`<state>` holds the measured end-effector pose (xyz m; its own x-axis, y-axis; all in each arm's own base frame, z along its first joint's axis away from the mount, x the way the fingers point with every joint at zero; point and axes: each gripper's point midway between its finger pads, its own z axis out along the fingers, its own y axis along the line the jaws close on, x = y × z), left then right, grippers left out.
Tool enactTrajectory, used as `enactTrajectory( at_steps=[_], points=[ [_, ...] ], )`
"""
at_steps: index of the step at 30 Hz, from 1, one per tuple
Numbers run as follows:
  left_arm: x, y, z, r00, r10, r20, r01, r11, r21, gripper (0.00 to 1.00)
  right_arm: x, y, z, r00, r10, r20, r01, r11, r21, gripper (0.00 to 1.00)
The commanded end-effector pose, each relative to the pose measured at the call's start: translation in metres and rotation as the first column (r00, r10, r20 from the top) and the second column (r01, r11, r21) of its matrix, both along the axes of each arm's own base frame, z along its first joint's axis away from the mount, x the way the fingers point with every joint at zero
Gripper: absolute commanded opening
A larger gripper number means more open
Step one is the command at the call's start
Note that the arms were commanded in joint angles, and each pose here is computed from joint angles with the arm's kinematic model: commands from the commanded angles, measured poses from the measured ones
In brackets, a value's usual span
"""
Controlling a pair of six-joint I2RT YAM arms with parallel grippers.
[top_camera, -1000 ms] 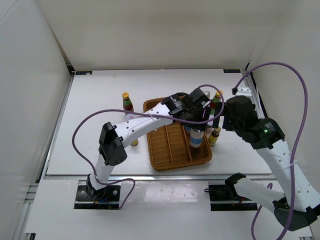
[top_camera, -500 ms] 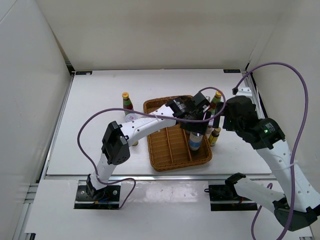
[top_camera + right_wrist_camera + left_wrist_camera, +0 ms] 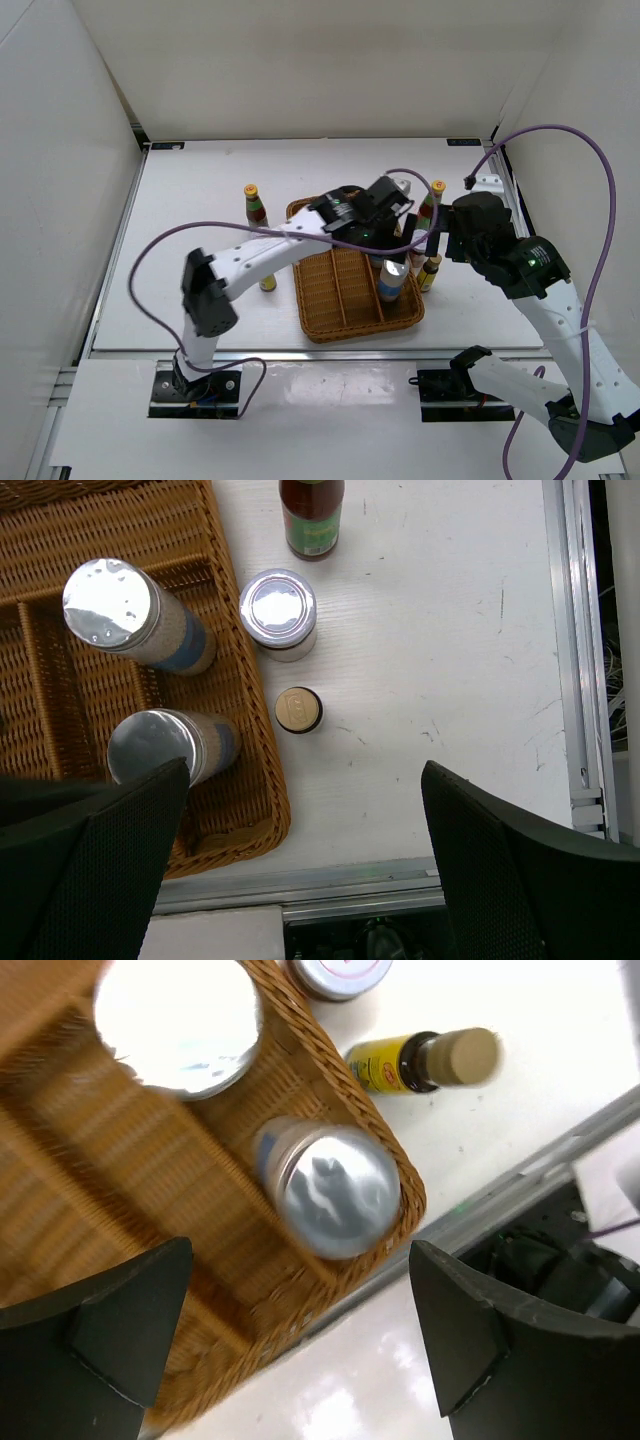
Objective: Organize the condiment bottles
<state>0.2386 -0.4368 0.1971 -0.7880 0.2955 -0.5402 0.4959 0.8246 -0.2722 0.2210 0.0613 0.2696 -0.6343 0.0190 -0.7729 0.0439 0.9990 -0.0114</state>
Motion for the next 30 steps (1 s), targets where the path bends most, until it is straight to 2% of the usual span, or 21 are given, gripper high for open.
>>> enactTrajectory(
  at_steps=[1,4,5,9,13,17,30],
  points=[
    [-0.008,0.058,0.116,0.976,0.076,0.202,-0.047,0.988,-0.144,1.0,0.001,-0.003,0.011,0.999,-0.024,0.041,0.023,1.0,0.018,1.0],
    [-0.023,0.092,0.103,0.977,0.128,0.173,-0.109,0.987,-0.118,1.0,0.002,-0.003,0.006,0.999,-0.024,0.035,0.023,1.0,0.014,1.0],
    [-0.032,0.107,0.11,0.981,0.133,0.145,-0.111,0.983,-0.148,1.0,0.002,-0.003,0.006,0.999,-0.024,0.035,0.023,1.0,0.014,1.0],
    [-0.06,0.142,0.06,0.986,0.16,-0.047,-0.162,0.985,-0.059,0.98,0.004,0.003,0.008,0.999,-0.016,0.043,0.014,0.999,0.042,1.0],
    [-0.079,0.155,0.023,0.977,0.168,-0.135,-0.169,0.986,-0.001,0.9,0.008,0.007,0.004,1.0,-0.009,0.029,0.008,0.999,0.041,1.0],
    [-0.085,0.141,0.007,0.973,0.127,-0.192,-0.132,0.991,-0.017,0.89,0.012,0.014,0.004,1.0,0.008,0.02,-0.009,0.999,0.054,1.0],
    [-0.073,0.089,-0.068,0.943,0.035,-0.33,-0.006,0.996,0.09,0.91,0.007,0.013,0.002,1.0,0.014,0.009,-0.015,0.998,0.055,1.0]
  ],
)
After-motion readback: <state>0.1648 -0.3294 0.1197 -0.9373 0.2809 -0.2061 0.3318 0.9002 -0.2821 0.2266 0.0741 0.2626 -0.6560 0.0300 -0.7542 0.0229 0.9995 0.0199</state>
